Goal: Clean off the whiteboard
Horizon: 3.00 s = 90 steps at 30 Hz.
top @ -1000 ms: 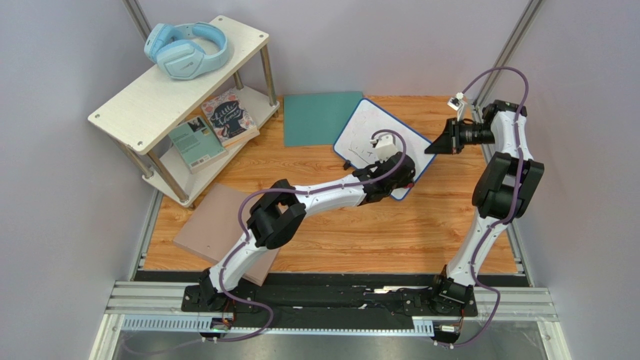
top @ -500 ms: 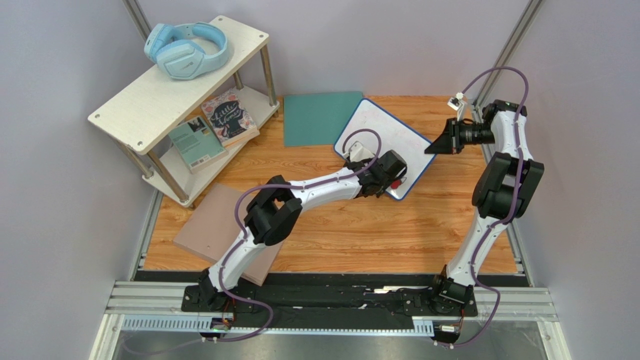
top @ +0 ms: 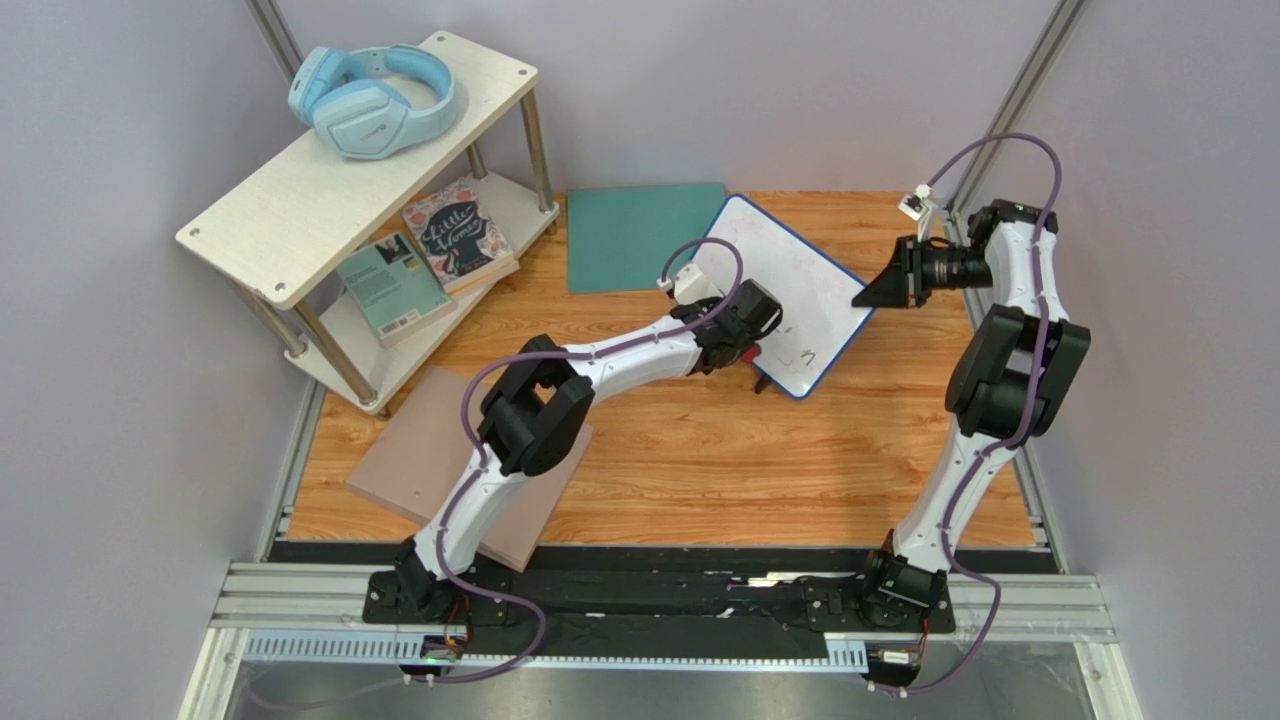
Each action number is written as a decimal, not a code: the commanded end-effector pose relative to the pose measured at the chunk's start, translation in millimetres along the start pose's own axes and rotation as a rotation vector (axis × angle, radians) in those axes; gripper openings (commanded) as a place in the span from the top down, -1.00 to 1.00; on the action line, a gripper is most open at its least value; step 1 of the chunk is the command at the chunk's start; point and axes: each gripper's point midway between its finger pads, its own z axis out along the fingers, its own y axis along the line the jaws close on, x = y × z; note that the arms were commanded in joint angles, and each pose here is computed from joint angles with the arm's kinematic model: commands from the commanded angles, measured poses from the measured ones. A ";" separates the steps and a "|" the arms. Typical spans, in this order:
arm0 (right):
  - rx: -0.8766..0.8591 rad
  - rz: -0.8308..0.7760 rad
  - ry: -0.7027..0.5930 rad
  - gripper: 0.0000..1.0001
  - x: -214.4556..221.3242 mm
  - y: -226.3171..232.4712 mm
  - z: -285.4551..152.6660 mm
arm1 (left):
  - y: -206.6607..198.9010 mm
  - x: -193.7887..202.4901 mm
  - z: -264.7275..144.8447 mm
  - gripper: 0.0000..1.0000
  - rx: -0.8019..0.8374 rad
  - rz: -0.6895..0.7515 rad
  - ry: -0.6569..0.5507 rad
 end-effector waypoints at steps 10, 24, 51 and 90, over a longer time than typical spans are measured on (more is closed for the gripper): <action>-0.002 -0.086 0.094 1.00 11.8 7.0 -11.6 | -37.5 -85.9 28.5 1.00 0.145 0.157 -0.175; -0.030 -0.078 0.150 1.00 24.1 7.1 -11.8 | -31.8 -139.7 54.5 1.00 0.154 0.163 -0.200; -0.027 -0.078 0.140 1.00 16.2 7.6 -10.4 | -27.9 -20.6 20.4 1.00 0.219 0.190 0.001; -0.039 -0.092 0.162 1.00 23.9 11.0 -7.7 | -84.8 -66.5 32.8 1.00 0.420 0.183 -0.083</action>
